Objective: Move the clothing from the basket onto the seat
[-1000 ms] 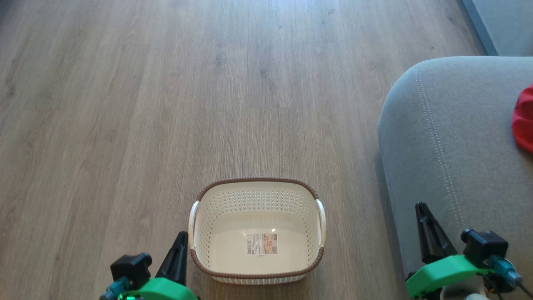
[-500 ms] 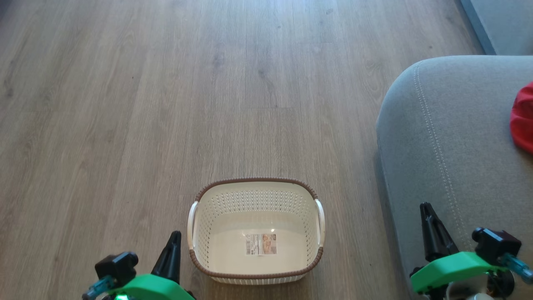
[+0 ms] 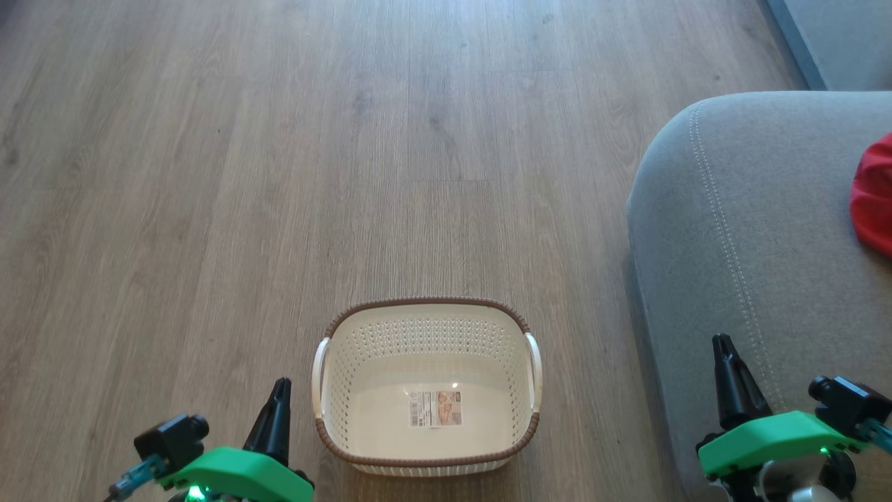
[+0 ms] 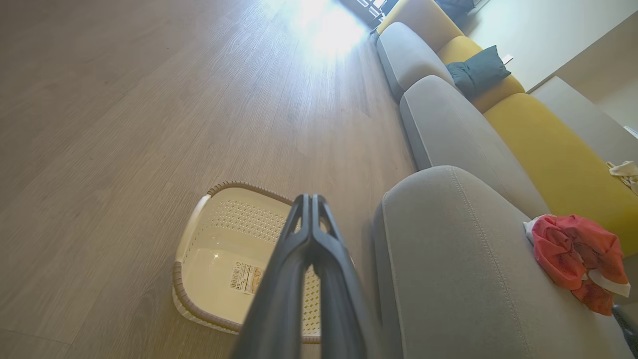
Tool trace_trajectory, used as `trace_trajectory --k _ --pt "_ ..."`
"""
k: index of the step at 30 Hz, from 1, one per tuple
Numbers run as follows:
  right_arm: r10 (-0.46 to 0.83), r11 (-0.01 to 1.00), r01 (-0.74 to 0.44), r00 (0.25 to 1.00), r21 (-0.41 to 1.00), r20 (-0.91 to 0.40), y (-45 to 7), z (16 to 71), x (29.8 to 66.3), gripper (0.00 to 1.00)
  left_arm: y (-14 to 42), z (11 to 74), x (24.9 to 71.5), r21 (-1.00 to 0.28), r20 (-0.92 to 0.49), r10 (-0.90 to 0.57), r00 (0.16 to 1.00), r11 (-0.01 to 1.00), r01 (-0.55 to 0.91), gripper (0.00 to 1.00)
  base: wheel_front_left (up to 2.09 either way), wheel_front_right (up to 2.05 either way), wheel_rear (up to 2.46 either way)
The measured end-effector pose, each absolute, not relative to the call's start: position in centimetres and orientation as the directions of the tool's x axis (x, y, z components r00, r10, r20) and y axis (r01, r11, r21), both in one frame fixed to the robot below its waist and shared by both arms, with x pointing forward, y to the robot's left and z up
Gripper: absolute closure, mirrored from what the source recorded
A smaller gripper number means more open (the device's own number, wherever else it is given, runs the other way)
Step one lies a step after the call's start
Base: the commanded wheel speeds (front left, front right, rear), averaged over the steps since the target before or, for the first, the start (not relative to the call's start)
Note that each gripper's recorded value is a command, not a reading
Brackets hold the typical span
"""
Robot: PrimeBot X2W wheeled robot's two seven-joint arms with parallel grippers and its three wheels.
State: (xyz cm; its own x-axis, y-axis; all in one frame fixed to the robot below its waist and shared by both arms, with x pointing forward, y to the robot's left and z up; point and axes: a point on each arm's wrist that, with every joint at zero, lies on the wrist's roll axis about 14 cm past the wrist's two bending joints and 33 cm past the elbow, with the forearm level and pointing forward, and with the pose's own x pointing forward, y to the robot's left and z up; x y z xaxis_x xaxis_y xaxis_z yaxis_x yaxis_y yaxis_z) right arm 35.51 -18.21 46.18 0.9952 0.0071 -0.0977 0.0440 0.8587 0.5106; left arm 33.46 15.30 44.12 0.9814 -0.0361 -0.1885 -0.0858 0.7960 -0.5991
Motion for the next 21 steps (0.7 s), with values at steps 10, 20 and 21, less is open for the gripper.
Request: trace_trajectory --k 10,20,21 --pt "-0.011 0.795 0.078 0.993 0.602 -0.115 -18.67 45.94 35.48 1.0 15.61 43.94 33.61 -0.674 -0.206 -0.033 0.978 0.729 -0.118 1.0 0.0 0.0 0.0" --pt "-0.019 0.727 0.093 0.993 0.68 -0.115 -18.93 46.24 35.9 1.0 15.97 44.32 34.24 -0.737 -0.203 -0.031 0.979 0.663 -0.132 1.0 0.0 0.0 0.0" --pt "-0.022 0.718 0.096 0.993 0.689 -0.115 -19.0 46.24 35.9 1.0 16.01 44.32 34.25 -0.743 -0.203 -0.029 0.979 0.655 -0.135 1.0 0.0 0.0 0.0"
